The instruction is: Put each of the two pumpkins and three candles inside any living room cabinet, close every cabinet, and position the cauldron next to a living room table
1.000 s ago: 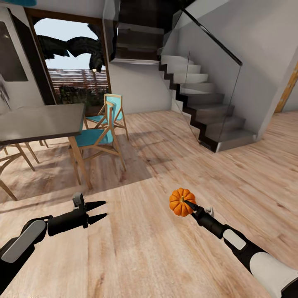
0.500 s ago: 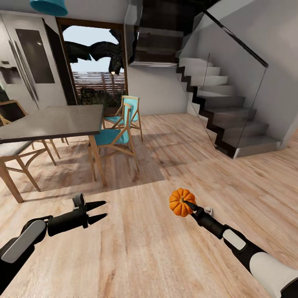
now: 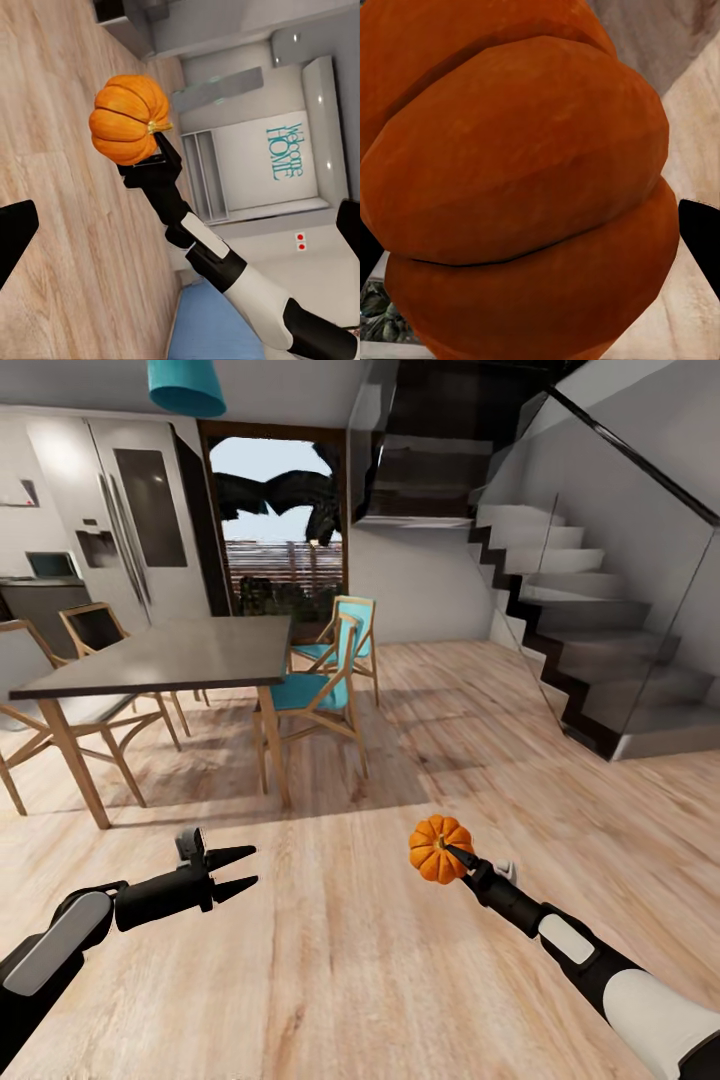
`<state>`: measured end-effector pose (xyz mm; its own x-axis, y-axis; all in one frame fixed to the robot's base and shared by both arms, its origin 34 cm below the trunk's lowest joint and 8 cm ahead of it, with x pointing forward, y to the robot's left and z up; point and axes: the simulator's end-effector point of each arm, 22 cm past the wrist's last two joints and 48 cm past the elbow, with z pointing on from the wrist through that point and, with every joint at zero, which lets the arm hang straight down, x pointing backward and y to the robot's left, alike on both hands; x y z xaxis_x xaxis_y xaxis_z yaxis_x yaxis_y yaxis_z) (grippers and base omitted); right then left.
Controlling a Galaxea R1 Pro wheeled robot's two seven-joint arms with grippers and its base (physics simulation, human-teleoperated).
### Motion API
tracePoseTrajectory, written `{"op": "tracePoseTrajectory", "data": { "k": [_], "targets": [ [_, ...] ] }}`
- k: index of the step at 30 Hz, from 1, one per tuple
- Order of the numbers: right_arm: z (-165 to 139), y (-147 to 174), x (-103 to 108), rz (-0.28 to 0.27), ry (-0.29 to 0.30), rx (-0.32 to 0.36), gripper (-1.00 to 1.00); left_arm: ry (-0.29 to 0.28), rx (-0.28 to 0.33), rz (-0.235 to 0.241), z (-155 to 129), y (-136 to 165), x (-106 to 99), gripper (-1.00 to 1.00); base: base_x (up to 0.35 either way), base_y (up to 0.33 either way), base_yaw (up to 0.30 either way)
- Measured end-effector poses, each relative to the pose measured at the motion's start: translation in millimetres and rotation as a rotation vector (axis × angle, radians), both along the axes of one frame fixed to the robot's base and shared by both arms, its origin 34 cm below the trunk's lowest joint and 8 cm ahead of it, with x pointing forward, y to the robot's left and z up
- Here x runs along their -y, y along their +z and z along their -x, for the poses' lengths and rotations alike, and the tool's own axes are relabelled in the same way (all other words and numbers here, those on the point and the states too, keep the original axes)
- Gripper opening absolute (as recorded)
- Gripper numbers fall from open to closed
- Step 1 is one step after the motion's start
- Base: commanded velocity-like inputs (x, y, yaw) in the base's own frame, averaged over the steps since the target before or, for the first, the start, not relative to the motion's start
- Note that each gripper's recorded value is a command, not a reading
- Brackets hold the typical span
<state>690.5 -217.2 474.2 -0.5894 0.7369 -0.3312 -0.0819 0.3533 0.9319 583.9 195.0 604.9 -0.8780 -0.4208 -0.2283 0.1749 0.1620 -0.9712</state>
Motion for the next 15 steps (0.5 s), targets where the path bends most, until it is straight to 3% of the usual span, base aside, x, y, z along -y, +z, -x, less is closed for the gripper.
{"op": "tracePoseTrajectory", "data": {
  "k": [15],
  "targets": [
    [-0.7, 8.8, 0.3, 0.001, -0.001, 0.015, -1.0, 0.008, 0.003, 0.001, 0.3, 3.5, -2.7, 1.0, -0.015, 0.0, 0.243]
  ]
}}
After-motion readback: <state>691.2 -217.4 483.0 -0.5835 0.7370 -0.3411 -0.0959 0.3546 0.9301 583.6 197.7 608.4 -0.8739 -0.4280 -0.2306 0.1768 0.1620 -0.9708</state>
